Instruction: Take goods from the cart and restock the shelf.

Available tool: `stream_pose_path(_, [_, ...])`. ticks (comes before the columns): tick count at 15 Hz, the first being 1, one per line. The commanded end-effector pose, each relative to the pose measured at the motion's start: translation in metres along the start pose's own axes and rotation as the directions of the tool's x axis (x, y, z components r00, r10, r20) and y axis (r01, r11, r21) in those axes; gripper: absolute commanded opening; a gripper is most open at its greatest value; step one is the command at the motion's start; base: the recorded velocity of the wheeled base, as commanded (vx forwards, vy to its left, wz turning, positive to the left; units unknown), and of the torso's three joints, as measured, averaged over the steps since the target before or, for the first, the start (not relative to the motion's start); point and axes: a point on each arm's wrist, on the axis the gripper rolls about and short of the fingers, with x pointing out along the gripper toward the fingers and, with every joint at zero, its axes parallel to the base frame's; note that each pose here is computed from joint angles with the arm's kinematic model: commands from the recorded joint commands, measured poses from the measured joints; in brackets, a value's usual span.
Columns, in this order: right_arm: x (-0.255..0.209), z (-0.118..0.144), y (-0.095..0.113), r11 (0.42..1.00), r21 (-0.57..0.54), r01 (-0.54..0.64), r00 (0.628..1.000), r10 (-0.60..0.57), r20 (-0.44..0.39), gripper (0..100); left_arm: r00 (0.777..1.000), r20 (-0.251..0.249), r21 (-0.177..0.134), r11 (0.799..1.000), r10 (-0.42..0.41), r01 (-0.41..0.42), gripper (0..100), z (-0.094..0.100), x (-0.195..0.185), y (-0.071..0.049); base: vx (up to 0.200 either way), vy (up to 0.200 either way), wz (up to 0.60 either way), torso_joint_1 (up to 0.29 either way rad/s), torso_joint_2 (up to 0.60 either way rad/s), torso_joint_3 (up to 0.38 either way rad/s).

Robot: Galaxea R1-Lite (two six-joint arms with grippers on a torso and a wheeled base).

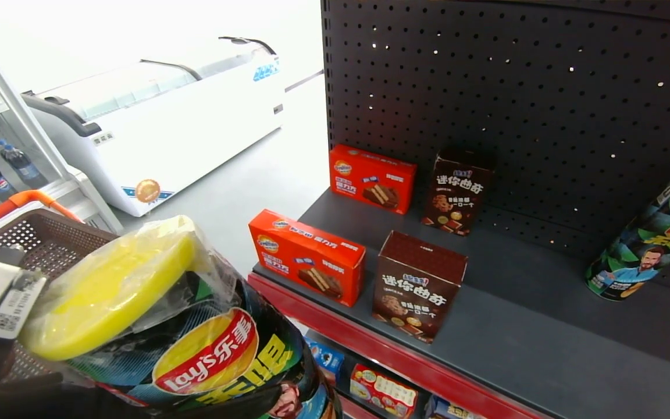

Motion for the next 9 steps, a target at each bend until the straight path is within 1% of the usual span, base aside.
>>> stream_pose_path(1, [0.0,0.0001,0.0,1.0,0.0,0.0,1.0,0.0,0.001,100,1.0,0.003,0.002,1.0,-0.013,0.013,0,0.0015,0.0024,-0.001,0.0,0.0,-0.6,0.002,0.0,0.002])
stream_pose_path(9, [0.0,0.0001,0.0,1.0,-0.002,-0.001,1.0,0.001,0.001,100,1.0,0.002,0.001,1.0,-0.023,0.023,0,0.0011,0.0028,-0.0022,0.0,0.0,-0.6,0.0,0.0,0.002])
